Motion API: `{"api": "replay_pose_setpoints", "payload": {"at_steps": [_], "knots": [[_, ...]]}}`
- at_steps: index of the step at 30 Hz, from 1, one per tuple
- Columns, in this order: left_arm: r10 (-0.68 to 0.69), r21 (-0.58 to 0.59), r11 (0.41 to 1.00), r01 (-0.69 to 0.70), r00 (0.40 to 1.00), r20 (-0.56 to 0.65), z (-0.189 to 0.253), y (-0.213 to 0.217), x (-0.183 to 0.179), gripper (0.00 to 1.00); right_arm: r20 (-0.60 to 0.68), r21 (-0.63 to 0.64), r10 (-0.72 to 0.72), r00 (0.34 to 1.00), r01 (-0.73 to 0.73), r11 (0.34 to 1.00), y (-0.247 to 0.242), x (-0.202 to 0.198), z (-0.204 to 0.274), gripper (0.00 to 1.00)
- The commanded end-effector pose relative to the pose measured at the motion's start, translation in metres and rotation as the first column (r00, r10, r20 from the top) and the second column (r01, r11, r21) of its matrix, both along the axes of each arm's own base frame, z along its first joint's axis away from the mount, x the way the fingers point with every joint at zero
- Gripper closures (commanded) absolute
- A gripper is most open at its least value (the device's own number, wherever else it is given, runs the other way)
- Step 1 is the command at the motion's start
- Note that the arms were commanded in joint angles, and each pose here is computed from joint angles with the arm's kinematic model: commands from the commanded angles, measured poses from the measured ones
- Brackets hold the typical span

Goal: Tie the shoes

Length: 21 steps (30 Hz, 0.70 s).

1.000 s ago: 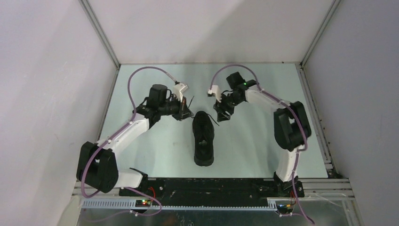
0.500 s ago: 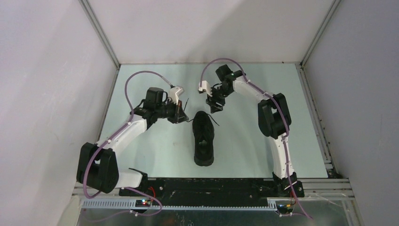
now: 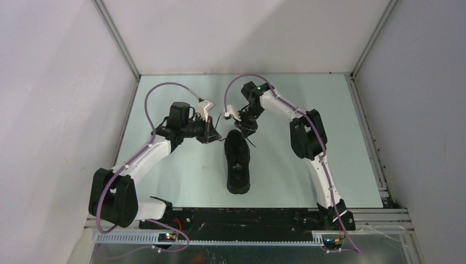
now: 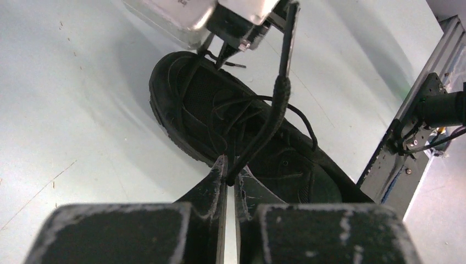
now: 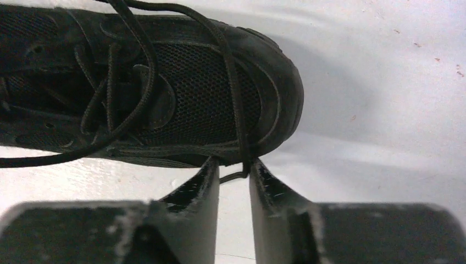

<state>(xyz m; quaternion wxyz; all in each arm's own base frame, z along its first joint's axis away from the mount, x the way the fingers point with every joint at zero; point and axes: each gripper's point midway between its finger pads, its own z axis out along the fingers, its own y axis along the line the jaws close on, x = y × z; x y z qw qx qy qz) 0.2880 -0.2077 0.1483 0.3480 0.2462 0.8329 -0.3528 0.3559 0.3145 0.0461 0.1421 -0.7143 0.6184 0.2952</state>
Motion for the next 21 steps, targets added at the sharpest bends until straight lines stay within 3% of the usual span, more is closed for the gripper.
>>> {"api": "replay_pose_setpoints", "payload": {"at_steps": [1,3,9,16,21], "knots": [[-0.004,-0.035,0.999,0.006,0.999,0.053,0.013,-0.002,0.000,0.91,0.007,0.002,0.002,1.000,-0.002,1.000,0.005,0.003,0.007,0.89],[-0.003,-0.034,0.999,0.005,0.998,0.059,0.011,-0.001,0.000,0.91,0.031,-0.001,-0.036,0.999,0.036,0.999,0.001,0.012,0.017,1.00],[-0.015,-0.103,0.994,0.027,0.993,0.117,0.017,-0.011,0.008,0.88,0.129,0.090,-0.151,0.980,0.140,0.986,-0.010,0.021,0.095,1.00],[-0.092,-0.280,0.943,0.178,0.951,0.296,0.067,-0.041,0.023,0.84,0.131,0.093,-0.110,0.985,0.099,0.991,-0.017,-0.037,0.140,1.00],[-0.140,-0.288,0.924,0.252,0.923,0.358,0.073,-0.048,0.020,0.79,0.085,0.136,-0.140,0.987,0.128,0.983,-0.010,-0.061,0.165,1.00]]}}
